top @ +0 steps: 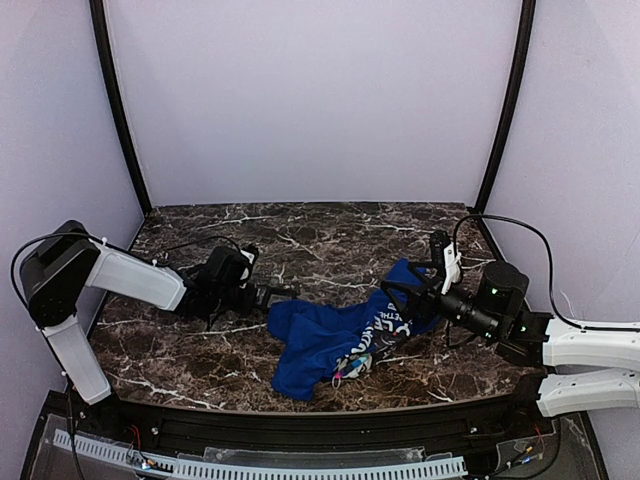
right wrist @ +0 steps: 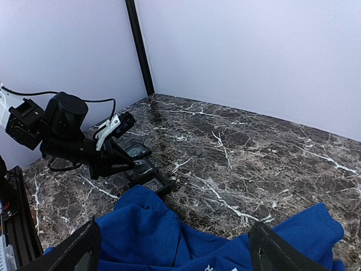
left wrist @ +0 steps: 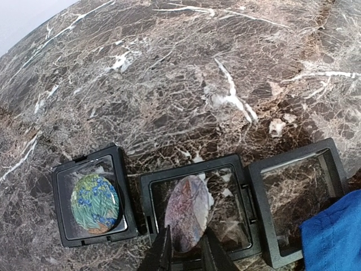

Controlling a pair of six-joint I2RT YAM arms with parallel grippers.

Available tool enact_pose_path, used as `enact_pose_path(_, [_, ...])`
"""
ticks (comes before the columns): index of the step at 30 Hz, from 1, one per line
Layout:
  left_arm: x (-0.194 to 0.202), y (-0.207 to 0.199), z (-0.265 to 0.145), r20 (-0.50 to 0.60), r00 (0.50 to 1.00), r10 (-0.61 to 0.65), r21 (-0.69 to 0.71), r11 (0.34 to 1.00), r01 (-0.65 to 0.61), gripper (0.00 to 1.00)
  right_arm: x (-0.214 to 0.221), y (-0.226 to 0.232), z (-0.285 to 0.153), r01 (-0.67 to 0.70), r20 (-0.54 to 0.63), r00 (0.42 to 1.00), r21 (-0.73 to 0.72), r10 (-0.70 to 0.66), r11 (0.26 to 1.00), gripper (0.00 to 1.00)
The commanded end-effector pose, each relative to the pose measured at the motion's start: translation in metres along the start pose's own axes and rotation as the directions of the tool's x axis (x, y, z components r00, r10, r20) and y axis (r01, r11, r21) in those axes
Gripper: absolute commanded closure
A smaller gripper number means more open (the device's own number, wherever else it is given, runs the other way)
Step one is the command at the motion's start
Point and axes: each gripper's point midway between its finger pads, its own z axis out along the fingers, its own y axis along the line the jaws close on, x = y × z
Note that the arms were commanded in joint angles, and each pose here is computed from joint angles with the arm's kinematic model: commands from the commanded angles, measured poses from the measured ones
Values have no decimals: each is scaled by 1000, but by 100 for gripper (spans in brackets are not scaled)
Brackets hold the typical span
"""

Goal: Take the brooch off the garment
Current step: Place the brooch in the brooch box, then pick up the crumpled clothing from the center of the board.

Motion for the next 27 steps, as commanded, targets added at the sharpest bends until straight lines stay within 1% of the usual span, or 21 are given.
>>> enact_pose_path(1, [-8, -5, -6, 19, 1000, -2, 53, 999, 1, 77, -3, -5, 0, -2, 15, 1000, 22, 2, 1000, 10])
enact_pose_path(3, [-9, -9, -9, 27, 1000, -5, 80, 997, 3, 72, -3, -5, 0, -3, 16, 1000, 21, 2, 1000, 10])
enact_pose_path(7, [-14, -16, -17, 50, 999, -23, 136, 991, 16, 57, -2, -5, 0, -3, 11, 1000, 21, 2, 1000, 10])
enact_pose_path(8, [-18, -16, -20, 63, 998, -30, 141, 990, 21, 55, -2, -5, 0, -3, 12, 1000, 23, 3, 1000, 10])
enact_pose_path(13, [-23, -21, -35, 101, 994, -51, 203, 979, 29, 34, -2, -4, 0, -2, 7, 1000, 16, 2, 1000, 9])
enact_pose_path(16, [-34, -28, -52, 161, 985, -54, 268, 963, 9, 24, 1, -4, 0, -4, -6, 1000, 15, 4, 1000, 7])
enact_pose_path(17, [-33, -36, -57, 168, 984, -53, 319, 948, -4, 19, 4, -6, 1, -6, -18, 1000, 25, 7, 1000, 7])
enact_pose_path(18, [-35, -39, -64, 186, 981, -51, 341, 940, -16, 18, 7, -9, 1, -10, -29, 1000, 41, 11, 999, 6])
enact_pose_path(20, [-39, -61, -83, 217, 975, -52, 462, 885, -56, 14, 15, -15, 1, -14, -54, 998, 76, 19, 997, 6])
enact_pose_path(21, [-41, -66, -89, 232, 972, -50, 484, 872, -71, 12, 19, -18, 1, -16, -65, 998, 92, 22, 996, 6])
enact_pose_path(23, [-45, -89, -111, 274, 962, -22, 545, 828, -136, 9, 25, -21, 1, -20, -81, 996, 106, 29, 994, 5])
enact_pose_path(27, [-45, -128, -145, 338, 940, 41, 625, 737, -256, 3, 31, -20, -3, -27, -87, 996, 98, 36, 995, 4])
